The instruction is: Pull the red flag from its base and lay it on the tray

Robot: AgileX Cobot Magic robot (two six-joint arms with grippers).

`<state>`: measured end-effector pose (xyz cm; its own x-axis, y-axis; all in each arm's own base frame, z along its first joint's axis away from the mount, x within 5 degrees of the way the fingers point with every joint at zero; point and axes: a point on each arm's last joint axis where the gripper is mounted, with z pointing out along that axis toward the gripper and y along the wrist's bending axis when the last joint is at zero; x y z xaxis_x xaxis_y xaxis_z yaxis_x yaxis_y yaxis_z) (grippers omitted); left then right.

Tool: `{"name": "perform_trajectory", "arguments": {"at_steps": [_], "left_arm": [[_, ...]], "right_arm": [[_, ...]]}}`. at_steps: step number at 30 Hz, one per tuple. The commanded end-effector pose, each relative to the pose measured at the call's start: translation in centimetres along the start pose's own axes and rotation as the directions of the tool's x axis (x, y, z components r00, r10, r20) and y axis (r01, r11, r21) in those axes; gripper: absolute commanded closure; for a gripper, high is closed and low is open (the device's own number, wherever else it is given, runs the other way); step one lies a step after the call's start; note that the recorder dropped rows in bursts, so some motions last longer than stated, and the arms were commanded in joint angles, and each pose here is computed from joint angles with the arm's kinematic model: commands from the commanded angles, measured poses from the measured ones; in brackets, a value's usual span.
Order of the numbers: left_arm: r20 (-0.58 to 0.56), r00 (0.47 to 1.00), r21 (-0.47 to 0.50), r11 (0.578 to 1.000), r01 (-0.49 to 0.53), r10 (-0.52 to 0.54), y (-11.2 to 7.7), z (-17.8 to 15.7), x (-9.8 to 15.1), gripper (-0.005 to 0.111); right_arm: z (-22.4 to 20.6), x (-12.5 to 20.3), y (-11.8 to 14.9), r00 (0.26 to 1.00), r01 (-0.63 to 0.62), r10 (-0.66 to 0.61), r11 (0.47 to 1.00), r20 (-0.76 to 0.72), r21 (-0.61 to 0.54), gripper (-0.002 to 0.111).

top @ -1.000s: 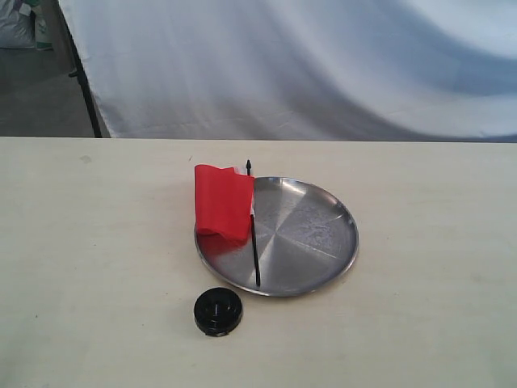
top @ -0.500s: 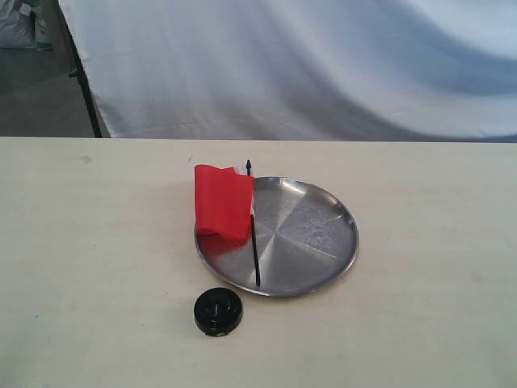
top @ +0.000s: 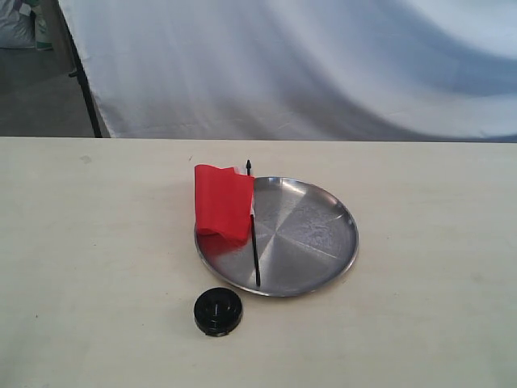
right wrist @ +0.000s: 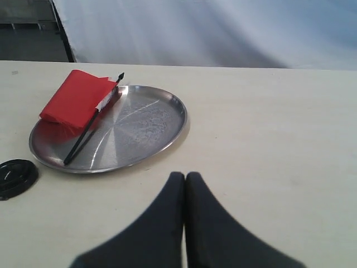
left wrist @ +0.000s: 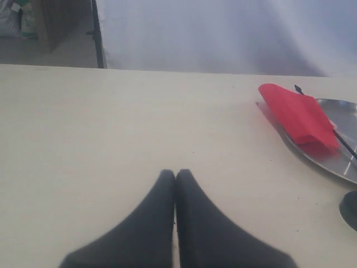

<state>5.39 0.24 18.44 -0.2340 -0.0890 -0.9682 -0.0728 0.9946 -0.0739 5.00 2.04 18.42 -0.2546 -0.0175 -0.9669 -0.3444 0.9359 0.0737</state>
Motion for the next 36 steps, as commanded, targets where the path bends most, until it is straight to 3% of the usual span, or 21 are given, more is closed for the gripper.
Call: {"name": "perform_trajectory", "arguments": {"at_steps": [1, 6, 16, 36], "left_arm": [[0.003, 1.0, -0.001, 1.0, 0.001, -0.001, 0.0, 0.0, 0.1, 0.107], [0.003, 1.0, -0.001, 1.0, 0.001, -0.001, 0.0, 0.0, 0.1, 0.107], [0.003, 1.0, -0.001, 1.0, 0.001, -0.001, 0.0, 0.0, 0.1, 0.107], [0.003, 1.0, -0.001, 1.0, 0.004, -0.004, 0.0, 0.0, 0.1, 0.107]], "right_arm": [[0.0, 0.2, 0.0, 1.0, 0.016, -0.016, 1.0, -0.013, 0.004, 0.108], [0.0, 0.2, -0.1, 1.0, 0.009, -0.009, 1.0, -0.011, 0.023, 0.108], [-0.1, 0.2, -1.0, 0.999, -0.033, 0.033, 0.983, 0.003, 0.182, 0.108], [-0.2, 0.2, -1.5, 0.998, -0.07, 0.068, 0.962, 0.017, 0.264, 0.108]]}}
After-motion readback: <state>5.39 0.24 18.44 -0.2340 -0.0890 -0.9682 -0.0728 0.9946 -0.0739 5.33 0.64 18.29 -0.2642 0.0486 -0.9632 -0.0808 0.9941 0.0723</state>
